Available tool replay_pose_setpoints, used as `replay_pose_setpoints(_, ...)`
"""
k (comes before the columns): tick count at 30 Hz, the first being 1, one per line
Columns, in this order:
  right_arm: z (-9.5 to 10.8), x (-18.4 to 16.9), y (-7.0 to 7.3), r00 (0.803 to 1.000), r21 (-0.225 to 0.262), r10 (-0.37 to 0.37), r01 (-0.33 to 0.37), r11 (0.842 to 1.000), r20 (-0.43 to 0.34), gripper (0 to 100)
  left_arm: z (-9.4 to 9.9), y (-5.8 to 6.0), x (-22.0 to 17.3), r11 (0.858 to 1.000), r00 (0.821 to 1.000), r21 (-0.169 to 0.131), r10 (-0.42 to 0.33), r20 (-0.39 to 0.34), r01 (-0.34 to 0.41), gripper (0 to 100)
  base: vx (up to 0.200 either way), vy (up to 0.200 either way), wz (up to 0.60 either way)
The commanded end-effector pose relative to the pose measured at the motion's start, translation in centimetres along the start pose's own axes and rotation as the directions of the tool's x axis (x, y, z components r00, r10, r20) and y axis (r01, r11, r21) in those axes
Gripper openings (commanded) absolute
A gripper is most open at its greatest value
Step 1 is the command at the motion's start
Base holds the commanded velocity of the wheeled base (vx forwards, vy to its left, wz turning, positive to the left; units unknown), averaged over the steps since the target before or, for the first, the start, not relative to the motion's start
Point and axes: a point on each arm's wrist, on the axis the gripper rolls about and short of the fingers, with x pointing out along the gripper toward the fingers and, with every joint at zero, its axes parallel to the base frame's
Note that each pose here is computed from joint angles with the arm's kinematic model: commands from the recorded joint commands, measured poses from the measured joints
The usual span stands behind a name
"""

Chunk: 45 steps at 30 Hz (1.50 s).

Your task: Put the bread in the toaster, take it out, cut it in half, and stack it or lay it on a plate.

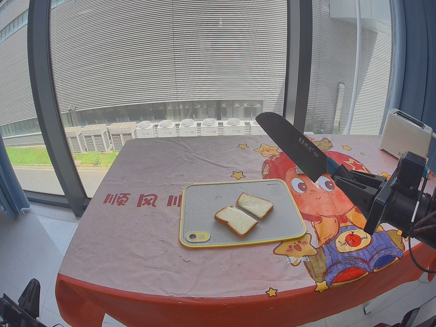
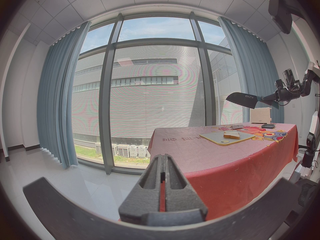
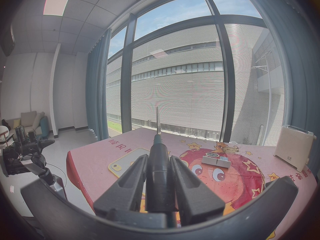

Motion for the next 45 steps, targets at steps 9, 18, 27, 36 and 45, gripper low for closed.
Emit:
replay_pose_setpoints(9, 0.22, -0.1, -0.58, 0.999, 0.004, -0.03, 0.03, 1.0, 0.01, 0, -0.52, -0.01, 0.01, 1.0, 1.0, 0.0, 0.001, -0.001, -0.001, 0, 0.0, 0.0, 0.0)
replay_pose_setpoints(18, 0.36, -0.02, -0.8, 0.999, 0.005, -0.052, 0.051, 0.999, 0.007, 0, -0.52, -0.01, 0.01, 1.0, 1.0, 0.0, 0.001, -0.001, -0.001, 0, 0.0, 0.0, 0.0)
replay_pose_setpoints(27, 0.15, 0.07, -0.78, 0.999, 0.004, -0.053, 0.053, 0.999, -0.002, 0, -0.52, 0.0, 0.01, 1.0, 1.0, 0.0, -0.001, -0.001, 0.001, 0, 0.0, 0.0, 0.0)
replay_pose_setpoints(36, 0.07, 0.08, -0.64, 0.999, 0.003, -0.047, 0.047, 0.999, -0.001, 0, -0.52, -0.01, 0.01, 1.0, 1.0, 0.0, 0.001, -0.001, -0.001, 0, 0.0, 0.0, 0.0)
replay_pose_setpoints(45, 0.03, 0.16, -0.78, 0.998, 0.004, -0.055, 0.055, 0.998, -0.004, 0, -0.52, -0.01, 0.01, 1.0, 1.0, 0.0, 0.001, -0.001, -0.001, 0, 0.0, 0.0, 0.0)
